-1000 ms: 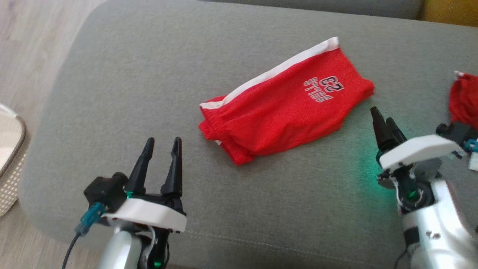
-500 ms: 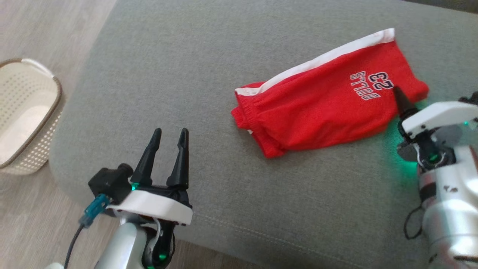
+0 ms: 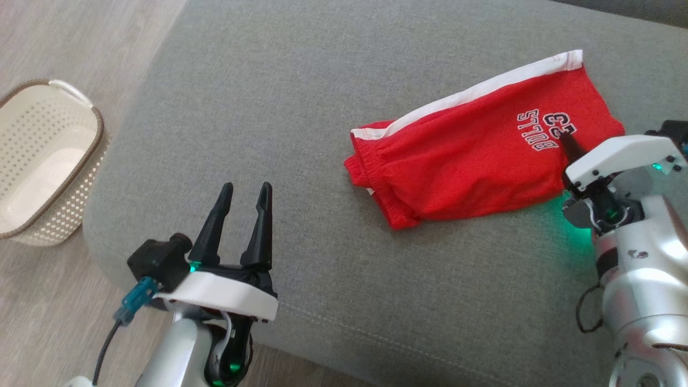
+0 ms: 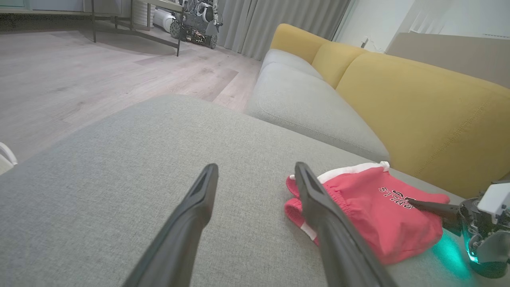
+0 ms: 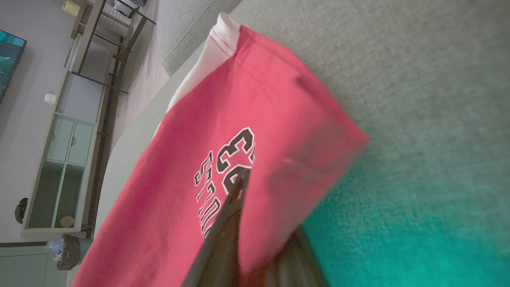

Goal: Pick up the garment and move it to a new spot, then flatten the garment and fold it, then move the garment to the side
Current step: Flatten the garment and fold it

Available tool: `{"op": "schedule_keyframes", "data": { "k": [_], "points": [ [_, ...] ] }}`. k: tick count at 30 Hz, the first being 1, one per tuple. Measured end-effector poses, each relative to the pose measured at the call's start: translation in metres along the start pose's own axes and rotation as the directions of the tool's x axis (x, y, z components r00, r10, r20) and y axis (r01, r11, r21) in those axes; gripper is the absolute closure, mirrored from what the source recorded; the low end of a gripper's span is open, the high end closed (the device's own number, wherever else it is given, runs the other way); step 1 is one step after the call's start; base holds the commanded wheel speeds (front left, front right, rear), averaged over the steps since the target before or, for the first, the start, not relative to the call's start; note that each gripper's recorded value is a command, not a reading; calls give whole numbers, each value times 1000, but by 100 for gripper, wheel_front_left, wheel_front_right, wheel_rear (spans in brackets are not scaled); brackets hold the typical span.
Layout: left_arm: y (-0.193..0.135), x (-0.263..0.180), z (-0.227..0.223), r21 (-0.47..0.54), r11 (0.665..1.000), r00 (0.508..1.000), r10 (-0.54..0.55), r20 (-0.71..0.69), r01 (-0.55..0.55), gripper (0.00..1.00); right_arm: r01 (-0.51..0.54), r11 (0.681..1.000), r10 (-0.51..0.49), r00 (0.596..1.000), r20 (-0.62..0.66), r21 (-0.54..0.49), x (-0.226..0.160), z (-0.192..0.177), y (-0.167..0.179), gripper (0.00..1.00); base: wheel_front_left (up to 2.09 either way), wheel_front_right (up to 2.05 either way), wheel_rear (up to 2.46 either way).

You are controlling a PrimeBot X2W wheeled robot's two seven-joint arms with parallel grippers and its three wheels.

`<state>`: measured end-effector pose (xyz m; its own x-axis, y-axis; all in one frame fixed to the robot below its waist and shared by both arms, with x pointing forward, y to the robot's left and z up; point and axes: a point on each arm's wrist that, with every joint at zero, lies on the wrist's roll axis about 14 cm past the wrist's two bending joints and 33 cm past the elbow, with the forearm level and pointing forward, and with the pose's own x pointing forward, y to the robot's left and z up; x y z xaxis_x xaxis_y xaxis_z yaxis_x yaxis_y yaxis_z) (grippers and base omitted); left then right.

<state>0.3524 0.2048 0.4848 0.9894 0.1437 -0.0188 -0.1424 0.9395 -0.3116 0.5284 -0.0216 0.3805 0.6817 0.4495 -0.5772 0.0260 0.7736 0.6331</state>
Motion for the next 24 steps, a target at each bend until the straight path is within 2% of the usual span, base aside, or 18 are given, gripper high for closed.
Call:
{"op": "schedule_keyframes", "data": {
  "k": [8,19,24],
  "points": [
    [-10,2,6,-8,999,999,-35,23,35,0,5,998,-11,996,91,61,-18,2,-8,100,0,0,0],
    [-36,2,3,-24,993,993,-115,19,116,0,41,985,-86,957,276,166,-66,16,-50,100,0,0,0],
    [-52,0,-1,-37,986,986,-164,11,164,0,60,975,-130,935,330,214,-95,8,-74,100,0,0,0]
  ]
}}
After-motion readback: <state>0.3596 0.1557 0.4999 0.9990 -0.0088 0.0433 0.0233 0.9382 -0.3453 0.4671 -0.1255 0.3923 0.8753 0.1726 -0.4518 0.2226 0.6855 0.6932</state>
